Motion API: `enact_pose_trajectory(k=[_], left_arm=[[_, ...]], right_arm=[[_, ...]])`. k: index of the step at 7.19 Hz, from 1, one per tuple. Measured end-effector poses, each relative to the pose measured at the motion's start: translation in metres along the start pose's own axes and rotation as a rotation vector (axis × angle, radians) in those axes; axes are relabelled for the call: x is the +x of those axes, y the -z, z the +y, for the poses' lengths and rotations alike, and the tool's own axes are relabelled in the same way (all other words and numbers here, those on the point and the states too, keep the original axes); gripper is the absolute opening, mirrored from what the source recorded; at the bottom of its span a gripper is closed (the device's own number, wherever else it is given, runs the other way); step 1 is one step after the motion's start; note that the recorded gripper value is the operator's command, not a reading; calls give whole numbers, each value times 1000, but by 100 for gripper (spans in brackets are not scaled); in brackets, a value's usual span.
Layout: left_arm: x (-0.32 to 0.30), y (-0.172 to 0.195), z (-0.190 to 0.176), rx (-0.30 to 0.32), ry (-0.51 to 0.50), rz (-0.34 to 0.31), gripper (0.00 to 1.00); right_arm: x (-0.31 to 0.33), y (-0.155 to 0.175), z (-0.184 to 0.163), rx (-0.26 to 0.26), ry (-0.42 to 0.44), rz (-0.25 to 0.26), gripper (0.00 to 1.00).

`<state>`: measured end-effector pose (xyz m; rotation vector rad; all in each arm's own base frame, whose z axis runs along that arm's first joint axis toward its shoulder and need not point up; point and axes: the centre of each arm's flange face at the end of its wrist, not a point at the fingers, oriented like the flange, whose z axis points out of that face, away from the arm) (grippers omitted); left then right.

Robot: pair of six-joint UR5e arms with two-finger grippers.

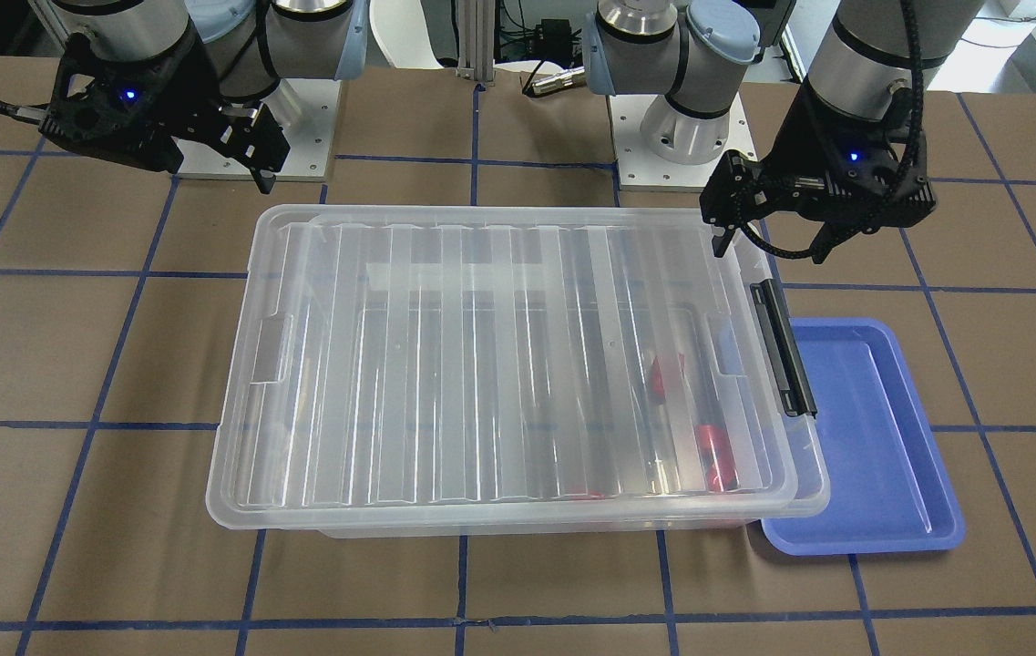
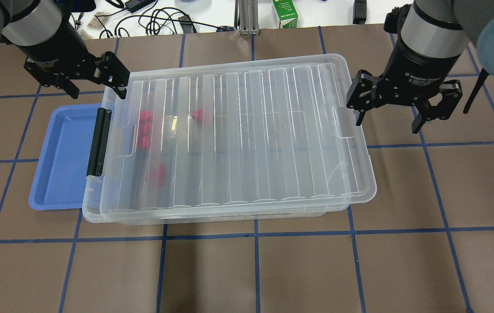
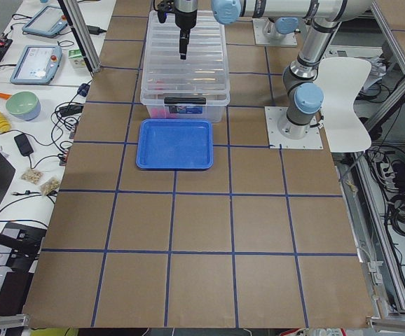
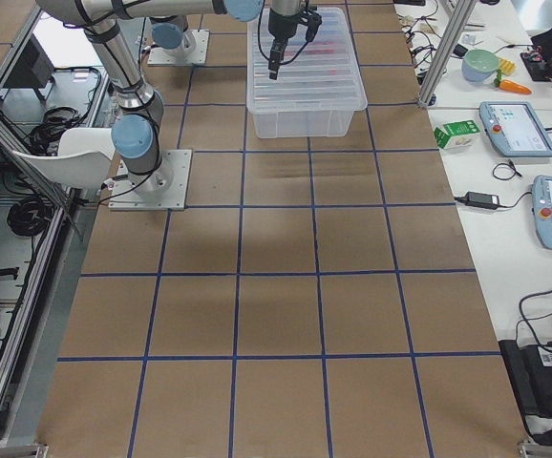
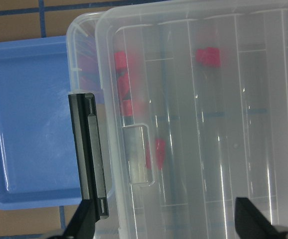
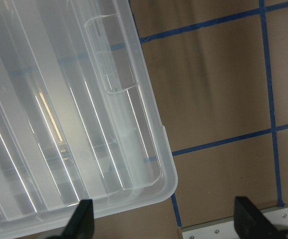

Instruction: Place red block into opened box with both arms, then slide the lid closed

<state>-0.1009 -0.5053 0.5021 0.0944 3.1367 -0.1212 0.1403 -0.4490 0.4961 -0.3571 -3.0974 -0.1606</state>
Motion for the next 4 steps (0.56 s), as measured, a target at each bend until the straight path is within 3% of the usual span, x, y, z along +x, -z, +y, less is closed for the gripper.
enact_pose_trajectory(k=[4], left_arm=[[0, -3, -2, -4, 2, -1, 100]], right_arm=[[0, 0, 0, 5, -1, -1, 100]])
